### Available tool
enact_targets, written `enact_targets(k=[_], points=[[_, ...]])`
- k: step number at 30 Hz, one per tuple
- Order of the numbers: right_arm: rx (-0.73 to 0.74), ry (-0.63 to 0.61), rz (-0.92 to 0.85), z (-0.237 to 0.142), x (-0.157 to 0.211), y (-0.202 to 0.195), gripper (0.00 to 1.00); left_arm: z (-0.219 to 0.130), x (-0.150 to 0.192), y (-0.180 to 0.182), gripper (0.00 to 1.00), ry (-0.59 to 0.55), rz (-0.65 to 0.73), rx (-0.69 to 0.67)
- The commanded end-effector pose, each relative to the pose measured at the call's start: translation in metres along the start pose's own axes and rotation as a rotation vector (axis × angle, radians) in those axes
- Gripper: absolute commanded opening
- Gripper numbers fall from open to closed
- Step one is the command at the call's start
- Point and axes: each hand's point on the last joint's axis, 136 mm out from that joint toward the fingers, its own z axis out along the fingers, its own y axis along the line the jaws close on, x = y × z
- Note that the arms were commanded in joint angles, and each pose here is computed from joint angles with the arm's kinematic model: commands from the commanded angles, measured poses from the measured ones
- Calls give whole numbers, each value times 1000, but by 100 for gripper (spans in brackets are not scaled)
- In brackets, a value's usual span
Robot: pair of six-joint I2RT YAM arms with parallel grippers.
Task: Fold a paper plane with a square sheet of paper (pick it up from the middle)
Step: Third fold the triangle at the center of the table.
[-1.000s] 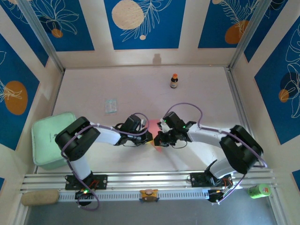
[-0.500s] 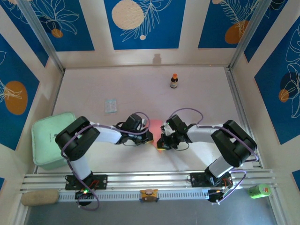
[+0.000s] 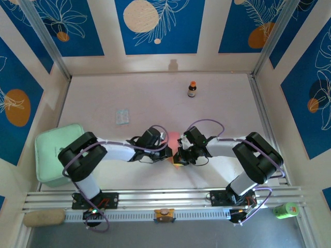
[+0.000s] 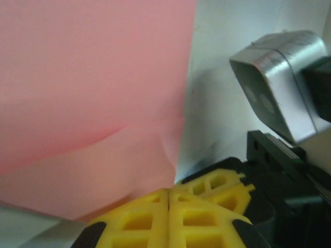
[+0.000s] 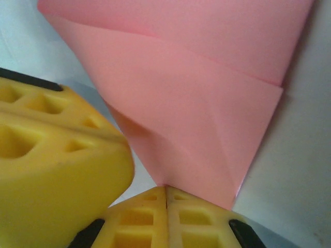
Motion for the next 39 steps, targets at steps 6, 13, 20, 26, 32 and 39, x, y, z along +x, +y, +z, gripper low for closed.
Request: enact_targets(k=[6,13,20,26,32,39], points=[[146,78,124,7,29,-45,0,4,-4,41,0,-49,-91,-109],[157,87,135,9,32,-50,0,-5,-16,53,0,-80,-112,-66],[159,95,139,10,33,-52,0,-12,-23,52,0,-94,-117,-36],[157,96,137,11,33,-51,0,-24,-29,67,0,-112,-140,-110],[152,95,132,10,32,-50,0,-32,-37,75,0,-127,-151,-141],[145,88,122,9,31,-47,0,-43,-47,79,0,-149,-162,-186]])
